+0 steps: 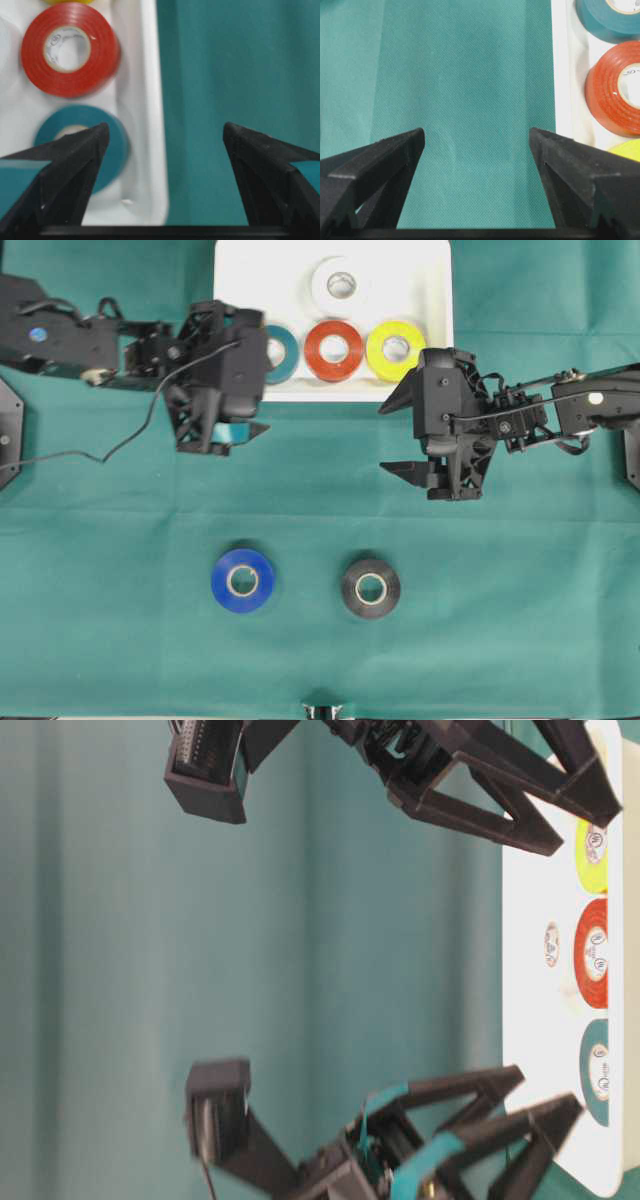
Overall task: Put the tape alternately from left to right into the white case.
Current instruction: 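Withdraw the left gripper to the left side of the tray, then move the right gripper down to the blue tape roll and grasp its core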
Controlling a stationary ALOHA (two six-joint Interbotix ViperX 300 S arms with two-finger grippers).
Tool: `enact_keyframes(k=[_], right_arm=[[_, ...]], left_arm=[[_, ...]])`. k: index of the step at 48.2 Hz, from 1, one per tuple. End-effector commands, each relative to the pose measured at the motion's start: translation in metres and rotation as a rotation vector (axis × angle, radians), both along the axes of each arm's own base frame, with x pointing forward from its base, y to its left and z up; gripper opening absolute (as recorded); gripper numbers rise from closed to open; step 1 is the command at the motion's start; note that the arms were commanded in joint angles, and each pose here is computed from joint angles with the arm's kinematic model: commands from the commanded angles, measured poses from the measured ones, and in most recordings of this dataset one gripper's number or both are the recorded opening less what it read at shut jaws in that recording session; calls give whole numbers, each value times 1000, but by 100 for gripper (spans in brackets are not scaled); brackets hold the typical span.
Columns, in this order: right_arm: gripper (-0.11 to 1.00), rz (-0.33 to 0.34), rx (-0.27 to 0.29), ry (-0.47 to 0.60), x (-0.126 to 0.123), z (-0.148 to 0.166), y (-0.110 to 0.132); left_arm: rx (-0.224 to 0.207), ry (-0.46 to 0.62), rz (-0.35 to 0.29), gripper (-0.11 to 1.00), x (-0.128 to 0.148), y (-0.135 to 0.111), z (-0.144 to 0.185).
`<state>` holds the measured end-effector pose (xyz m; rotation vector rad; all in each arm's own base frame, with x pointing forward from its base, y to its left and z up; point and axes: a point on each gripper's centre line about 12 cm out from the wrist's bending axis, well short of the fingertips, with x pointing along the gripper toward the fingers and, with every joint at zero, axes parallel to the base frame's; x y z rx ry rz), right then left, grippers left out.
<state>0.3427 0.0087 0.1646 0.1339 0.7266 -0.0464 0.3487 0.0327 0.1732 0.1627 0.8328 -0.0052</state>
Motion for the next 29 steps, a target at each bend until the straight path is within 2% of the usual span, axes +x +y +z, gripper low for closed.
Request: enact_keyframes(k=[1,15,29], right_arm=[[84,5,5,-37,2,10,2],[84,5,5,-37,2,10,2],[84,5,5,-36,1,10,2]], left_arm=[[-4,-66,-2,95,-6,-5,12],[-43,-169,31,95,-24,-10,12],[-46,-176,36,95,-23,-10,9]])
